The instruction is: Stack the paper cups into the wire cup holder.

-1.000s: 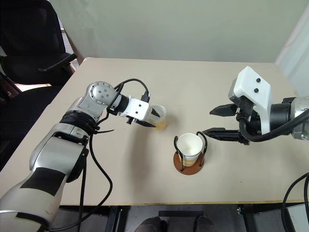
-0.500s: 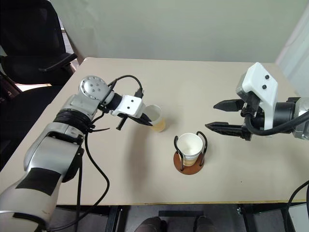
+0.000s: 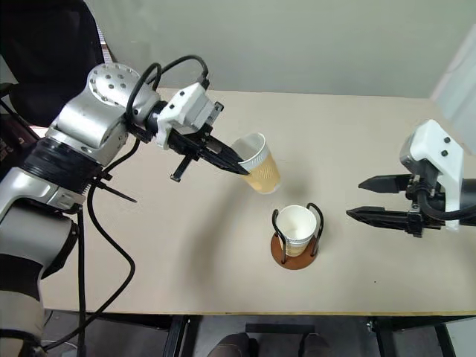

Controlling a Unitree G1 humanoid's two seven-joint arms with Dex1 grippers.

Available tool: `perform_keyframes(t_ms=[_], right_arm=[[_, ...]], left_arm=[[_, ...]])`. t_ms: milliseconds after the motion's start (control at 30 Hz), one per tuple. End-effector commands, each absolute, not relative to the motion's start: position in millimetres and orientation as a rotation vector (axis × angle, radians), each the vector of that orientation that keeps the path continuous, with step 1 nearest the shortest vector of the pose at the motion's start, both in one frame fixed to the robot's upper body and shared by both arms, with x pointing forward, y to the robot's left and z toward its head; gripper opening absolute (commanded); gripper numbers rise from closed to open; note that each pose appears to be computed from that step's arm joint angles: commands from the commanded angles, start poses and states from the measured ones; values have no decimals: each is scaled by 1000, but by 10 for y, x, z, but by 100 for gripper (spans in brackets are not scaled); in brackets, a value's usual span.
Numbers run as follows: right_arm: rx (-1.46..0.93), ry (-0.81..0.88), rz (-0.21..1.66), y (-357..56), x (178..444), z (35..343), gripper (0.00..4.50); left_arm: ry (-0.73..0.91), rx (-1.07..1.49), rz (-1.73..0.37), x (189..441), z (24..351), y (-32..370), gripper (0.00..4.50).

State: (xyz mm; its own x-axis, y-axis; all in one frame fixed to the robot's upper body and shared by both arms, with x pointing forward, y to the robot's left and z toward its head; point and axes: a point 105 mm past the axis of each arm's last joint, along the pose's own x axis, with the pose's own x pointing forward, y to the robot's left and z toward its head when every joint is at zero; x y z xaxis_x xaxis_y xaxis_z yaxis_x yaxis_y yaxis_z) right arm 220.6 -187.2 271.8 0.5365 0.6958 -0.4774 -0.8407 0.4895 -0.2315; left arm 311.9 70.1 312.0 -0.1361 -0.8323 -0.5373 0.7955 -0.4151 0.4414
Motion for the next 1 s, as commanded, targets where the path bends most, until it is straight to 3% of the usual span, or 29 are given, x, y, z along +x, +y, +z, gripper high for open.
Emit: perform_keyframes(t_ms=[33,300,667,933,1000], right_arm=[[-515,303,988,-1841,2034,2831,301],[-534,244,988,-1806,1907,2921,301],[-520,238,959,-1770,1868,2922,301],[-515,242,964,-1737,1877,2921,301],[-514,240,970,-1730,1884,2918,301]], left_arm=[[-109,904,-1898,2884,3338,566,2],[-78,970,-2019,2767,3231,339,2],[-72,1199,-2069,2945,2740,176,2],[-80,1273,-2078,2946,2677,142,2],[-73,1258,-2072,2933,2725,146,63]])
